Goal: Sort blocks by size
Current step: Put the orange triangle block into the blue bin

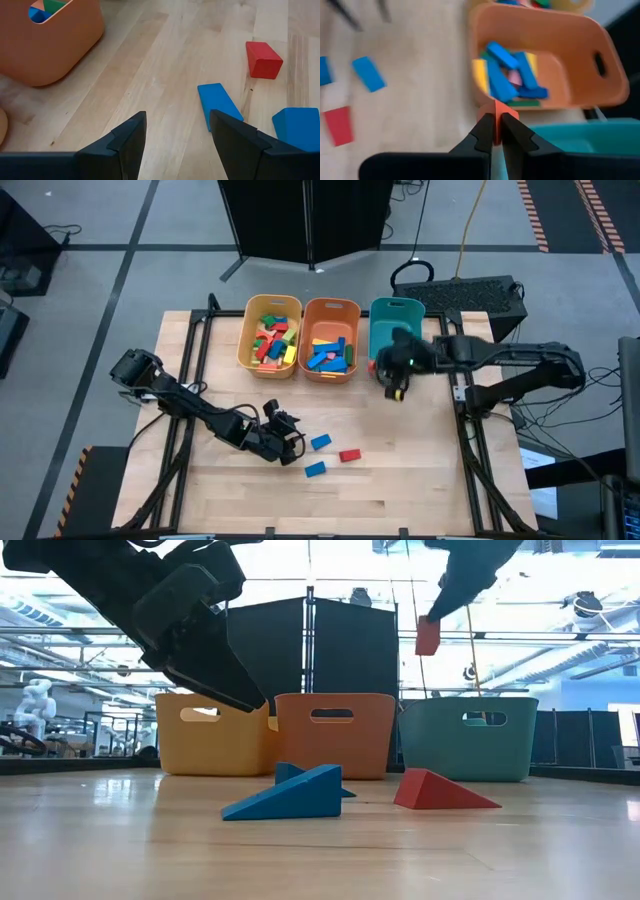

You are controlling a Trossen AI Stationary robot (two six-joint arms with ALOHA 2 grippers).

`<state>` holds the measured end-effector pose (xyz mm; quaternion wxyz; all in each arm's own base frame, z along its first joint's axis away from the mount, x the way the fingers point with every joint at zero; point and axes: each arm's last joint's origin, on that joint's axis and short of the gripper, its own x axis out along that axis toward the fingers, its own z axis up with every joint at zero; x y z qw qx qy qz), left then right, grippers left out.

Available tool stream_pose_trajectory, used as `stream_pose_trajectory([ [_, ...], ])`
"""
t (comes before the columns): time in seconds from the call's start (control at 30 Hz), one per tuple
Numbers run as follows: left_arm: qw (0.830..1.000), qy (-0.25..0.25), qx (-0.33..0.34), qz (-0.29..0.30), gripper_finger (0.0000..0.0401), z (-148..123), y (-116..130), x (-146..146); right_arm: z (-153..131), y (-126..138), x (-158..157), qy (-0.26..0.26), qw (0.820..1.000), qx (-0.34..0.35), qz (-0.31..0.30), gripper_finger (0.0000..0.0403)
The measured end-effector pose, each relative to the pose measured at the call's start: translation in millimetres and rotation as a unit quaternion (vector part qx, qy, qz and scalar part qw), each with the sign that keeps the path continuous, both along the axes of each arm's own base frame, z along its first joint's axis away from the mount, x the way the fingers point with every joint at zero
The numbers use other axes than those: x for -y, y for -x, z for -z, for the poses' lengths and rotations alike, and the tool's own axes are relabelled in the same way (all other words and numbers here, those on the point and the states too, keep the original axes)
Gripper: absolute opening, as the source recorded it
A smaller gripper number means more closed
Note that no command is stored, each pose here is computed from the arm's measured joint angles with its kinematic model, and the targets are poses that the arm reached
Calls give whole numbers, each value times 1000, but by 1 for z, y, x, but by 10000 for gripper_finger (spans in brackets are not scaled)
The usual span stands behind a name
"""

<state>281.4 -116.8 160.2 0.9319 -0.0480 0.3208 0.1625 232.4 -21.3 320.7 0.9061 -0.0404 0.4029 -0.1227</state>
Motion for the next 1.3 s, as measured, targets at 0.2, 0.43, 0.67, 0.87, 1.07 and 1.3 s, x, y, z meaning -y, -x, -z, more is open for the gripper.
stream_pose_trajectory([
  [0.2,1000,1,-1,1,219,0,0,0,0,13,40,4,997,-16,81,13],
  [0.43,1000,8,-4,8,219,0,0,1,17,30,87,4,984,-26,174,13],
  [0.67,1000,8,-4,8,219,0,0,1,47,48,119,-21,977,-20,212,13],
  [0.87,1000,7,-4,9,219,0,0,1,75,64,136,-39,972,-11,230,13],
  [1.07,1000,6,-4,9,219,0,0,1,101,74,146,-40,966,-14,255,13],
  [1.3,1000,5,-5,9,219,0,0,0,119,71,156,-57,966,-34,251,13],
])
